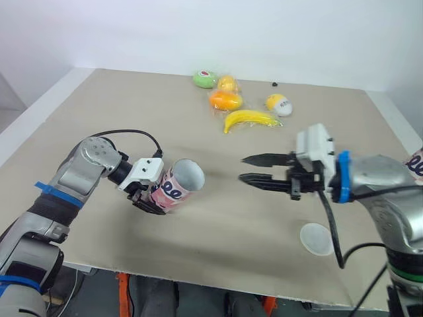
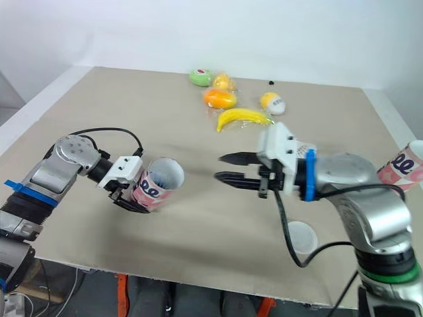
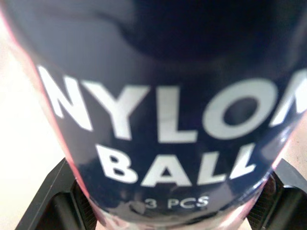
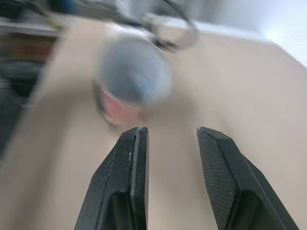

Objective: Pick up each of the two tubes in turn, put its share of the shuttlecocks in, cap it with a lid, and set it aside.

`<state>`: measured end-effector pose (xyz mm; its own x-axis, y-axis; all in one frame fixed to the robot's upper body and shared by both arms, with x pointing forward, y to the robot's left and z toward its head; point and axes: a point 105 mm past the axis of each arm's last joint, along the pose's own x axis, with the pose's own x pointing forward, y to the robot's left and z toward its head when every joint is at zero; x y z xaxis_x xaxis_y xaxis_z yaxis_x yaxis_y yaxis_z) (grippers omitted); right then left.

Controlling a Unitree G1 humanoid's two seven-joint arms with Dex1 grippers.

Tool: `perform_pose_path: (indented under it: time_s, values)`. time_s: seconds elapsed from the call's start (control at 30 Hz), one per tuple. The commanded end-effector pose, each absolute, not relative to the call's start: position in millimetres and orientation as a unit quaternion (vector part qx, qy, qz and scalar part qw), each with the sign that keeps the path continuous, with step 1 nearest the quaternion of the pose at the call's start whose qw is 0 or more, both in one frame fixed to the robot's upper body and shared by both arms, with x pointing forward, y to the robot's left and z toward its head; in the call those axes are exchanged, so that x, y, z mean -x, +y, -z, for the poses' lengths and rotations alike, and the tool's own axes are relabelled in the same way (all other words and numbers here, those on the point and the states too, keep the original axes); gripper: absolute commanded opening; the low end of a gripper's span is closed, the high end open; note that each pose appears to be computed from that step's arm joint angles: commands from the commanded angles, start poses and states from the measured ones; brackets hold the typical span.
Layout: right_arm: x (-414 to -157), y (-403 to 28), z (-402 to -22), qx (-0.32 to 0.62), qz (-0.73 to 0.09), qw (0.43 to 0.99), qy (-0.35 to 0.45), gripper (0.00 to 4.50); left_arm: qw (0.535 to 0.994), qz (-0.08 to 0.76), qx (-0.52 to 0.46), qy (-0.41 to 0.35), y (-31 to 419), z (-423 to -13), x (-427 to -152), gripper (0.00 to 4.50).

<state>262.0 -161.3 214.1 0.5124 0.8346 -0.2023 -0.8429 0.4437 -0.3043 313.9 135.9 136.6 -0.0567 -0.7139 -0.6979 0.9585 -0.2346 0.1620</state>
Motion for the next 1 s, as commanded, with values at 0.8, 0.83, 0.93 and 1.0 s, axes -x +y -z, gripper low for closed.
perform_pose_path:
  time_s: [0.8, 0.83, 0.93, 1.0]
  values:
    - [-270.3, -300.7, -139.1, 0.122, -0.218, 0.957, 0.145, 3.59, 0.569, 0.729, -0.324, 0.199, 127.6, -113.9, -302.2, 3.37]
    - [-271.7, -301.1, -137.8, 0.122, -0.216, 0.958, 0.145, 3.59, 0.569, 0.729, -0.324, 0.198, 127.5, -114.0, -302.3, 3.37]
    - [-278.4, -302.7, -136.5, 0.108, -0.210, 0.962, 0.140, 3.59, 0.569, 0.729, -0.325, 0.197, 127.4, -114.4, -302.9, 3.37]
    - [-283.7, -303.3, -132.9, 0.111, -0.209, 0.961, 0.143, 3.59, 0.570, 0.729, -0.326, 0.195, 127.2, -114.9, -303.4, 3.37]
